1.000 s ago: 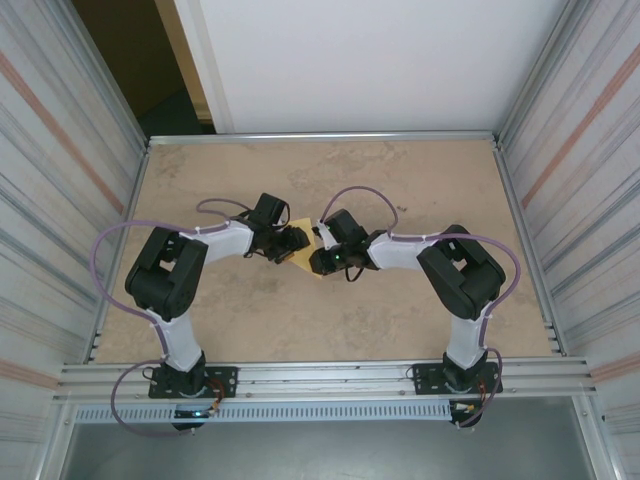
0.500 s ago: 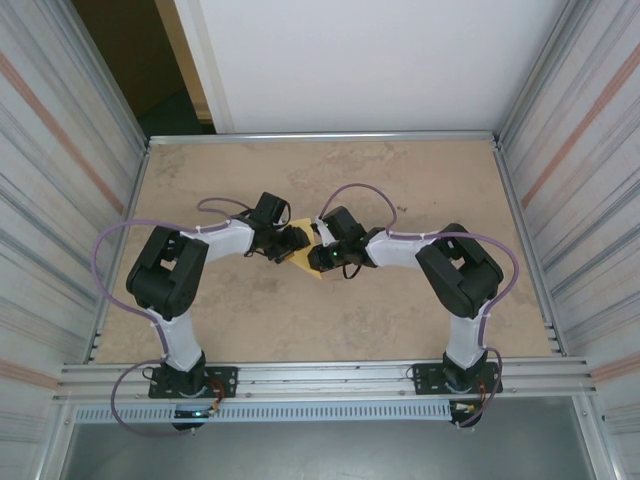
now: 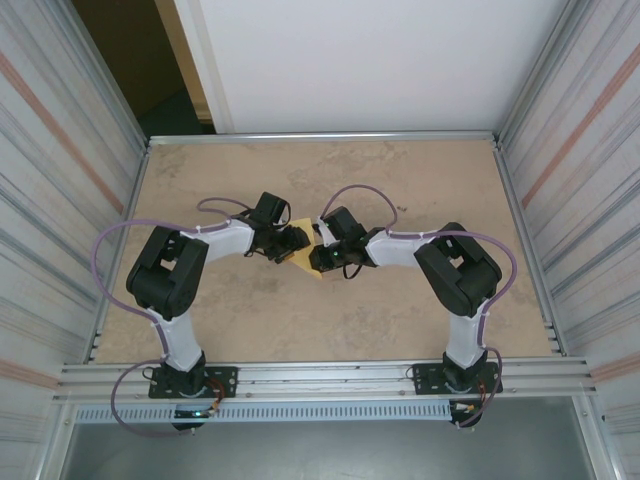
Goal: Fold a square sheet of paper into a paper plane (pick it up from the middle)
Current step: Fourth fold the wing at the center of the table.
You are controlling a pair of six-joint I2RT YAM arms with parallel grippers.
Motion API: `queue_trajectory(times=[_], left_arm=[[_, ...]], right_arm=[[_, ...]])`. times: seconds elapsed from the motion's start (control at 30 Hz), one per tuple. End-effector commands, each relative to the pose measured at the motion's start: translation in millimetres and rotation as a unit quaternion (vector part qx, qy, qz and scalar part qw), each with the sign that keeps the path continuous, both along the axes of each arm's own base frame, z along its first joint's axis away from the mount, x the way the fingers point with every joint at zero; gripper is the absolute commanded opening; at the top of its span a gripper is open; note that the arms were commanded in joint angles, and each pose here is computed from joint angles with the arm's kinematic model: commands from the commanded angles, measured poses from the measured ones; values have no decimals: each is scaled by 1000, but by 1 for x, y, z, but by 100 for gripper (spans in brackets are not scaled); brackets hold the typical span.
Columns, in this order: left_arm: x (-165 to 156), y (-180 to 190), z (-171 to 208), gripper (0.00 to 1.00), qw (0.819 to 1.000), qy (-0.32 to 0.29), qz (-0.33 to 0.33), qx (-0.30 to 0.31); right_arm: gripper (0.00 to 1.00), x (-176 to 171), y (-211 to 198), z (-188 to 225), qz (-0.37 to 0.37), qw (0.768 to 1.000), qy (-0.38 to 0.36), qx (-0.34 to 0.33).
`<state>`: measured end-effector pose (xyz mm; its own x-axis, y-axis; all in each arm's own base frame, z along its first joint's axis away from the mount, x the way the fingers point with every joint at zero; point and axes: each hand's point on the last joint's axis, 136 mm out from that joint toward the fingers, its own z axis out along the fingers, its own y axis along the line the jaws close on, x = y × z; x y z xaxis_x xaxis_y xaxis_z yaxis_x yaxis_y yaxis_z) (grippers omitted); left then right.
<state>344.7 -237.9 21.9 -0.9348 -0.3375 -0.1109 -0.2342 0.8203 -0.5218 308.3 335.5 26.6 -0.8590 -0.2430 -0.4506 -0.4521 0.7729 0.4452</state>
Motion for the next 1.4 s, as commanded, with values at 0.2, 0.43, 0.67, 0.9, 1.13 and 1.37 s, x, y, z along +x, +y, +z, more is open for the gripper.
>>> queue_trajectory(times=[0.2, 0.43, 0.67, 0.9, 1.13, 1.37], left_arm=[[-68, 44, -76, 51, 983, 137, -8, 119], [-70, 46, -78, 51, 982, 140, -14, 125], [-75, 48, -83, 52, 978, 147, -25, 143], [-78, 48, -86, 54, 976, 154, -30, 153], [-77, 49, -86, 54, 974, 158, -31, 157], [-78, 49, -88, 55, 974, 161, -33, 159]], right_arm=[[18, -5, 2, -3, -8, 998, 55, 35], [18, -6, 4, 3, -15, 992, 97, 82], [18, -5, 1, -3, -30, 988, 126, 86], [18, -4, -2, -9, -40, 986, 137, 81], [16, -4, -1, -11, -39, 985, 145, 87], [14, -6, -2, -17, -42, 982, 160, 86]])
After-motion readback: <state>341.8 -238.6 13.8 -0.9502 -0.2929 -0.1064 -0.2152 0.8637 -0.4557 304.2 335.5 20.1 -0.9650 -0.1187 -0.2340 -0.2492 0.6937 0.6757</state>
